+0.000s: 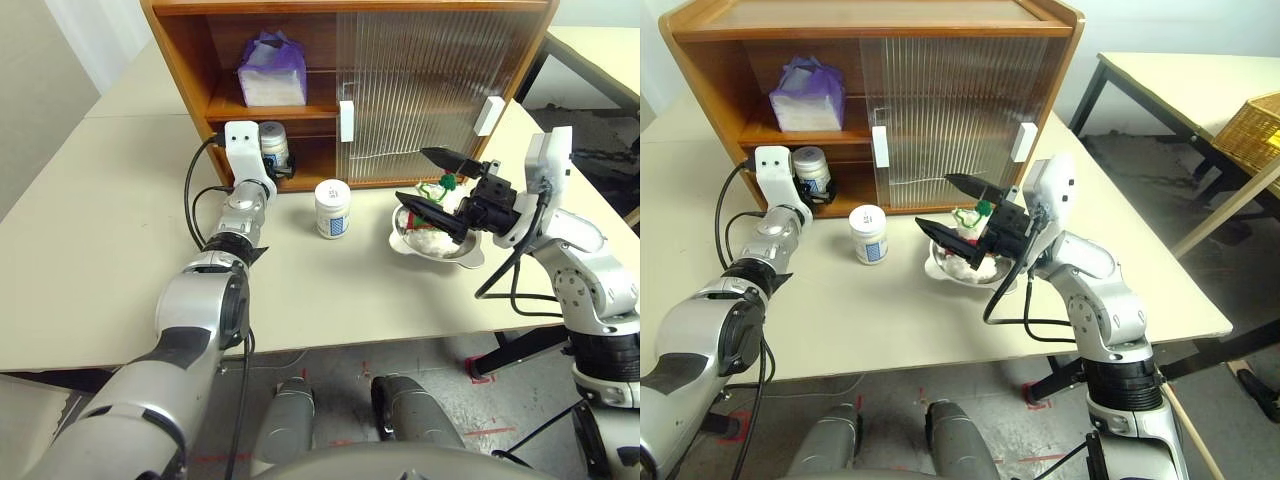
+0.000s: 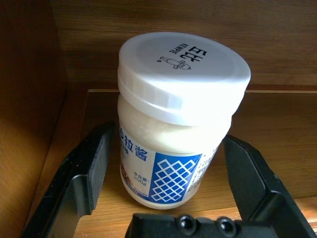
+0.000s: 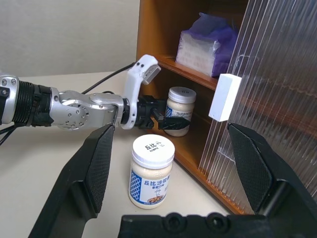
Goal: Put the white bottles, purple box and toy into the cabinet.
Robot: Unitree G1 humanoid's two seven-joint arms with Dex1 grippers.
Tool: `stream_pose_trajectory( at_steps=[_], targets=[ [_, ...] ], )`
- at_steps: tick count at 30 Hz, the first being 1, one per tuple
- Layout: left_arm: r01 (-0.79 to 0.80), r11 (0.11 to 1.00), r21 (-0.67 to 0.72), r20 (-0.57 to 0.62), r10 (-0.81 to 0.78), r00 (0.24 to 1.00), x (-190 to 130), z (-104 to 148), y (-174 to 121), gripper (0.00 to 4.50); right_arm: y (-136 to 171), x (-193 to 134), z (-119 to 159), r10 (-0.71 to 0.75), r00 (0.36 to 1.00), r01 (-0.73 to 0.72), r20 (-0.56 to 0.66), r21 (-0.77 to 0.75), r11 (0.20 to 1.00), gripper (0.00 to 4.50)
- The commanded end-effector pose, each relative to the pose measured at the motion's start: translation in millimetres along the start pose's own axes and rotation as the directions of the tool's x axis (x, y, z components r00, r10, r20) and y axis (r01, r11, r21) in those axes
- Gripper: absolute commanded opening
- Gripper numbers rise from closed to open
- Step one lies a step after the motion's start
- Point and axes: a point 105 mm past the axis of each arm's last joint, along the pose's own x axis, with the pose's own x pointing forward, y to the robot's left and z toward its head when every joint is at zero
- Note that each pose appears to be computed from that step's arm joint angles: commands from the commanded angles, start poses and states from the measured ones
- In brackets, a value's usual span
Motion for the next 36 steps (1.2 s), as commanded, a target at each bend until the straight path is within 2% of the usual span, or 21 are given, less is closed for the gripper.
stream_pose_trajectory(
  at_steps=[1,15,27,30,36],
  targets=[
    [-0.001,1.000,-0.016,0.002,0.001,1.000,-5,-8,6,4.47,2,2,0,0.016,1.000,-0.016,-0.001,-0.007,1.000,4.50],
    [0.067,0.996,-0.058,0.128,-0.059,0.990,-17,-1,10,4.47,5,4,0,0.036,0.999,-0.036,0.005,0.001,0.999,4.50],
    [0.071,0.996,-0.048,0.134,-0.064,0.989,-44,-18,8,4.47,5,5,-2,0.042,0.999,-0.042,0.006,0.006,0.999,4.50],
    [0.047,0.998,-0.049,0.126,-0.040,0.991,-47,-19,11,3.84,6,5,-2,0.043,0.999,-0.043,0.007,0.008,0.999,4.50],
    [0.005,0.998,-0.055,0.112,0.001,0.994,-45,-21,12,1.74,6,6,-2,0.046,0.999,-0.046,0.007,0.010,0.999,4.50]
  ],
)
